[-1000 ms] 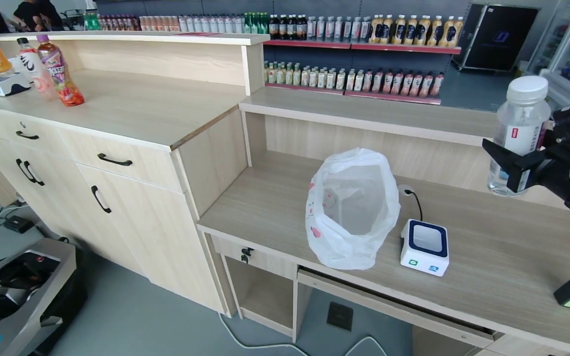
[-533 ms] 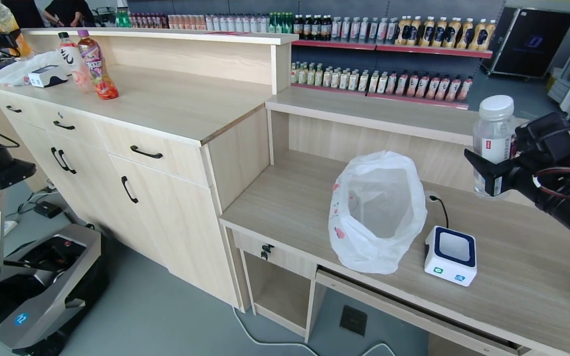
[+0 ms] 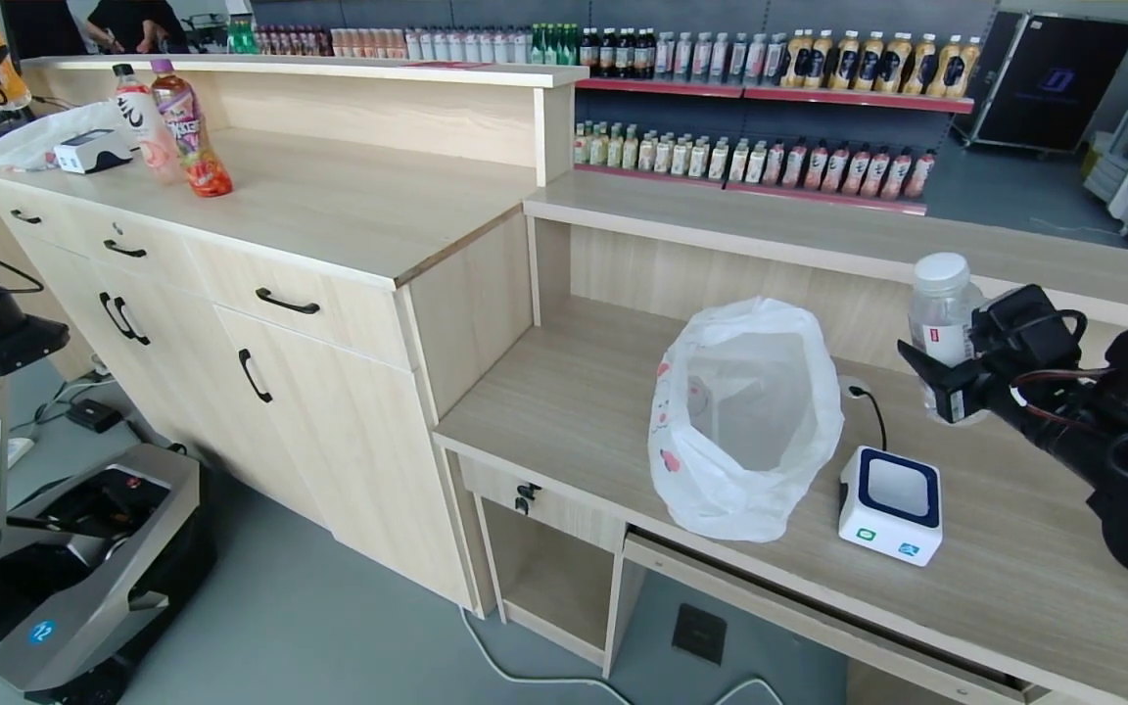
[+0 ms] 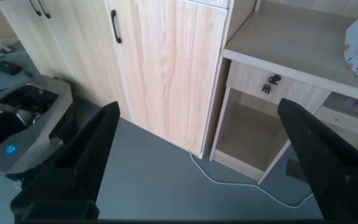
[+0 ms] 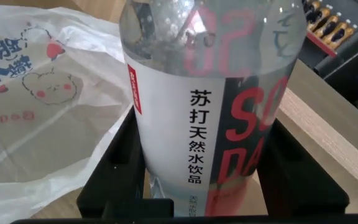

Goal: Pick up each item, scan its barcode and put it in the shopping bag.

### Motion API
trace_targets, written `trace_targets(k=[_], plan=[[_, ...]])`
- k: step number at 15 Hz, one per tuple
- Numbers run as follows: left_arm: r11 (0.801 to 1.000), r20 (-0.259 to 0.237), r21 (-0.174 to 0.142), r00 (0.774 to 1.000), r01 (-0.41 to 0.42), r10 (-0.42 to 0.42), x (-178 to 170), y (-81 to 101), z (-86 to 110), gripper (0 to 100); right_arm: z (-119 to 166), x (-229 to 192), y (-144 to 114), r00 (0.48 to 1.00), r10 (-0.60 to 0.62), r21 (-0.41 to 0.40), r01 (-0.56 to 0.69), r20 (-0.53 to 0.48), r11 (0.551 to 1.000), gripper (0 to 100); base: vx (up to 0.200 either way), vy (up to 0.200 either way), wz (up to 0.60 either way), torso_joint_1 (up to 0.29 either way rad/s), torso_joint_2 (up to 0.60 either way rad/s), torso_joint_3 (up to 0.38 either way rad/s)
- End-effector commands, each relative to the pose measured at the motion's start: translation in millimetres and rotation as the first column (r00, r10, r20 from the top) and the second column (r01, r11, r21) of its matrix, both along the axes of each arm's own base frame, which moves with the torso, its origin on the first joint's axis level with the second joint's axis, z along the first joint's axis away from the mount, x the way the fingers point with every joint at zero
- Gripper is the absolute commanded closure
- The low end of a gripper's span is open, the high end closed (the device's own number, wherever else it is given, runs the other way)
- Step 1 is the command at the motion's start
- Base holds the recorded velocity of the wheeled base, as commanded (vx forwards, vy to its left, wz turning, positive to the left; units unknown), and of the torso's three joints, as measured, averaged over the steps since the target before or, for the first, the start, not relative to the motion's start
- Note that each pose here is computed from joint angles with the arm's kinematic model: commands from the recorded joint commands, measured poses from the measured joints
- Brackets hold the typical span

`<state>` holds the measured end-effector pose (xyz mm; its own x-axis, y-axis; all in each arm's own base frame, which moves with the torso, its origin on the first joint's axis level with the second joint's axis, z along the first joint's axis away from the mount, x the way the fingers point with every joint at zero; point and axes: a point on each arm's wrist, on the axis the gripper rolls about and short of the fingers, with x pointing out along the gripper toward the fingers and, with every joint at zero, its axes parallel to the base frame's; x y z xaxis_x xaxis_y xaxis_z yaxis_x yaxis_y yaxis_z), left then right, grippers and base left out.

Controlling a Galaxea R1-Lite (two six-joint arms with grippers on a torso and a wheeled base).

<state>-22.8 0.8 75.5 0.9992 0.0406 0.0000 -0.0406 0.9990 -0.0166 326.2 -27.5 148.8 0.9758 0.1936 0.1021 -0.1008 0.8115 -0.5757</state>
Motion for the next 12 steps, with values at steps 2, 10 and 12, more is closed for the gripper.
trace_targets(k=[2,10,12], plan=[[1.000,0.000,0.000,1.000,-0.001,0.001,0.0,0.0,0.0,0,-24.1,10.2,-18.4,0.997,0.059,-0.059,-0.062,-0.052,0.996,100,0.000,0.000,0.00,0.000,0.00,0.000],[1.000,0.000,0.000,1.000,-0.001,0.001,0.0,0.0,0.0,0,-43.5,26.3,-44.5,0.963,0.263,-0.137,-0.269,-0.061,0.953,100,0.000,0.000,0.00,0.000,0.00,0.000],[1.000,0.000,0.000,1.000,-0.001,0.001,0.0,0.0,0.0,0,-49.4,30.4,-44.8,0.951,0.301,-0.135,-0.308,-0.069,0.942,100,0.000,0.000,0.00,0.000,0.00,0.000]])
